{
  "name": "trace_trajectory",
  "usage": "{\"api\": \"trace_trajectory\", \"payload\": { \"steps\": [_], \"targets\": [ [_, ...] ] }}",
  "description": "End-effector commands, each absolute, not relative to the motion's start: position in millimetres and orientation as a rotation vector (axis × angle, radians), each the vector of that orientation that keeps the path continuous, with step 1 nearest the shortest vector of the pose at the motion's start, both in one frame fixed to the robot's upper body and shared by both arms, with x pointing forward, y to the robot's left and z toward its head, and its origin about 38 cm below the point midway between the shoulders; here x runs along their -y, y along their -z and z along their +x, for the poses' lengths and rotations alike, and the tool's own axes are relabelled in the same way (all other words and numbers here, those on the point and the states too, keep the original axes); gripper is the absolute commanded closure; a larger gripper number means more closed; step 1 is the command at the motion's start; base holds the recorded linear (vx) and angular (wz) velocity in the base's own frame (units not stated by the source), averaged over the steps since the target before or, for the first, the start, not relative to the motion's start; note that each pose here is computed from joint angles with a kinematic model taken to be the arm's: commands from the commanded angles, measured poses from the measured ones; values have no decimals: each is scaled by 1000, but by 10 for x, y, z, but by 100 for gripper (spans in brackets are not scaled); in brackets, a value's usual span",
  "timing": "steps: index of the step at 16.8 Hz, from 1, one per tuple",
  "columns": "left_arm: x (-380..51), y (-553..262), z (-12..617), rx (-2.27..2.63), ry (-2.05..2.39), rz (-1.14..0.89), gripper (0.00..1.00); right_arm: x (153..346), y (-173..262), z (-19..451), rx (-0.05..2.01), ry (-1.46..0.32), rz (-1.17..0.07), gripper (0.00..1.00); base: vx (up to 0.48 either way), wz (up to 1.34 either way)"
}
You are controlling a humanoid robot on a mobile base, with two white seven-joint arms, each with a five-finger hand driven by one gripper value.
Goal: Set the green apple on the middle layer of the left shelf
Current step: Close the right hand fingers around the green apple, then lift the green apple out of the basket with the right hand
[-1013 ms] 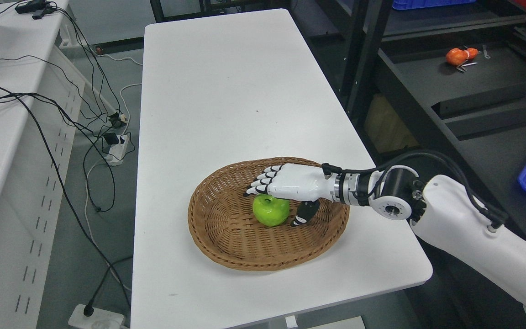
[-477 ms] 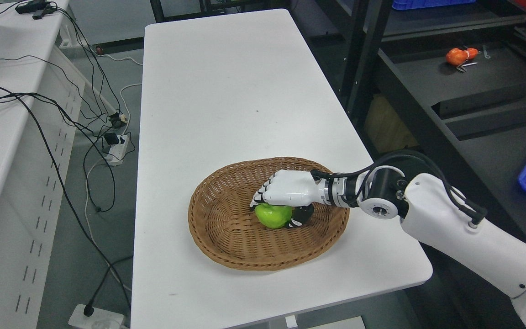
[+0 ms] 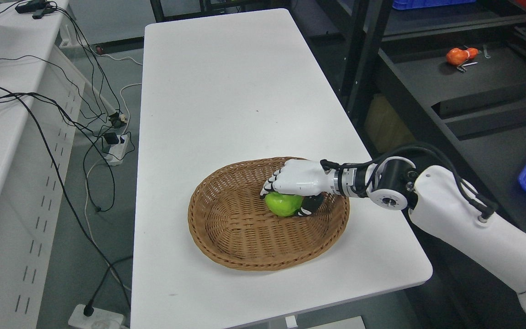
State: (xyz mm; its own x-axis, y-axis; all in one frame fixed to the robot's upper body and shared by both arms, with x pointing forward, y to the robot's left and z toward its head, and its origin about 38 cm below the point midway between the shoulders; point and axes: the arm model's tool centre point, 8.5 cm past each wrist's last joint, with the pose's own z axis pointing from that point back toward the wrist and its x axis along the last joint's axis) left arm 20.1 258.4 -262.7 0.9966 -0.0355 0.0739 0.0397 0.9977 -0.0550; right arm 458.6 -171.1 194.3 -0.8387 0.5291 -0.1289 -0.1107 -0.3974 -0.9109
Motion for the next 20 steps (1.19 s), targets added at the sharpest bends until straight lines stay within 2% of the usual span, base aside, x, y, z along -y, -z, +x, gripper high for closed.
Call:
{"api": "trace_trajectory", "payload": {
  "steps": [1, 3, 4, 5, 7, 10, 13, 15, 20],
  "targets": [
    [-2698, 2615, 280, 85, 40, -38, 0, 2560, -2885, 4732, 1700, -1821, -917, 100, 0, 0],
    [-2698, 2615, 280, 85, 40, -38, 0, 2893, -3108, 4714, 1836, -1506, -1059, 100, 0, 0],
    [-2698, 2615, 280, 85, 40, -38, 0, 3088, -3149, 4719, 1863, -1242, -1150, 100, 0, 0],
    [-2697, 2615, 285, 86, 40, -38, 0, 3243, -3145, 4698, 1850, -1071, -1229, 100, 0, 0],
    [-2698, 2615, 280, 85, 40, -38, 0, 3439, -3007, 4620, 1805, -861, -1341, 100, 0, 0],
    [-2698, 2615, 280, 85, 40, -38, 0, 3627, -2731, 4471, 1704, -665, -1460, 100, 4, 1],
    [-2698, 2615, 280, 85, 40, -38, 0, 3534, -2533, 4302, 1695, -610, -1432, 100, 4, 1],
    [-2698, 2615, 280, 85, 40, -38, 0, 3394, -2412, 4181, 1713, -591, -1383, 100, 0, 0],
    [-2698, 2615, 280, 85, 40, -38, 0, 3333, -2204, 4002, 1697, -619, -1341, 100, -75, 28]
  ]
}}
